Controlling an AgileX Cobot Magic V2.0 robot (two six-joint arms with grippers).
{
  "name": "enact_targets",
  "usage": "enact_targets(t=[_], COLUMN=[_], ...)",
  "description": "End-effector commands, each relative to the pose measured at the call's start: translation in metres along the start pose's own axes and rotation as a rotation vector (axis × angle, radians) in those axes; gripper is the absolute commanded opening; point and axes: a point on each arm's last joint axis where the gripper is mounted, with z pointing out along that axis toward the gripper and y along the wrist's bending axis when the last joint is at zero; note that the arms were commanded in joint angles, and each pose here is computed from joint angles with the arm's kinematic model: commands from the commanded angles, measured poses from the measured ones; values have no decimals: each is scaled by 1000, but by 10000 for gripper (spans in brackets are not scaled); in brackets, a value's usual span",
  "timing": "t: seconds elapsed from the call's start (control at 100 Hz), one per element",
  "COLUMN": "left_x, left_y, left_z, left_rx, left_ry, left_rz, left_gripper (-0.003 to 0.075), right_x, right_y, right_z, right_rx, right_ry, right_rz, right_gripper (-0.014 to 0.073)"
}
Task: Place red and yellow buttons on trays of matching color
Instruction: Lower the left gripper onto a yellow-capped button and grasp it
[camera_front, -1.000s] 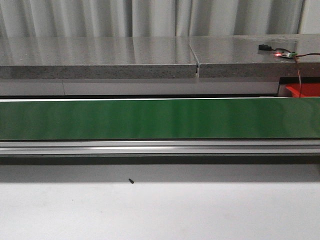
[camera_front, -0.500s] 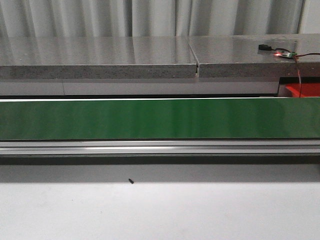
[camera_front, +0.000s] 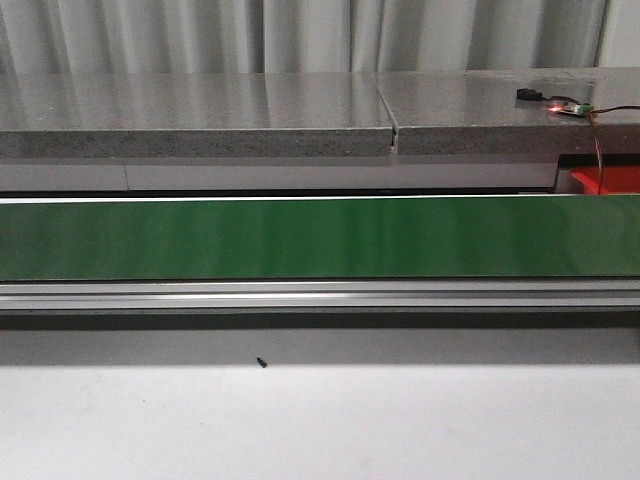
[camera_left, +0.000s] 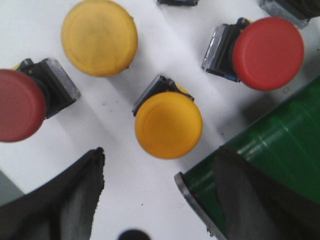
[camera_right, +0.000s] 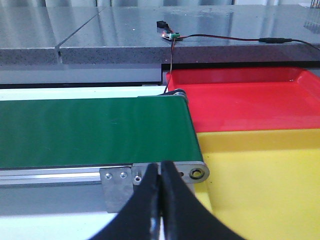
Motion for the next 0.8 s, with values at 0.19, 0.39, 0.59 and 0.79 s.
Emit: enact_targets(t=[0.19,0.39,0.59,0.79], left_x=[-14,-17,-19,-18], left_y=[-6,-7,-8,-9], left_z=[-2,20,23,23], left_rx=[51,35,43,50], left_ry=[-114,-70,-85,-73], left_rz=[-15,-18,-20,-29], left_gripper=[442,442,404,208], right_x=[-13,-13,-13,-13], right_y=[0,0,0,0], right_z=[-3,-3,-3,-3], right_rx=[-4,-4,-4,-4], right_ry=[-114,-114,-114,-114], right_rz=[-6,-6,-6,-6], right_gripper=[-67,-67,-67,-67])
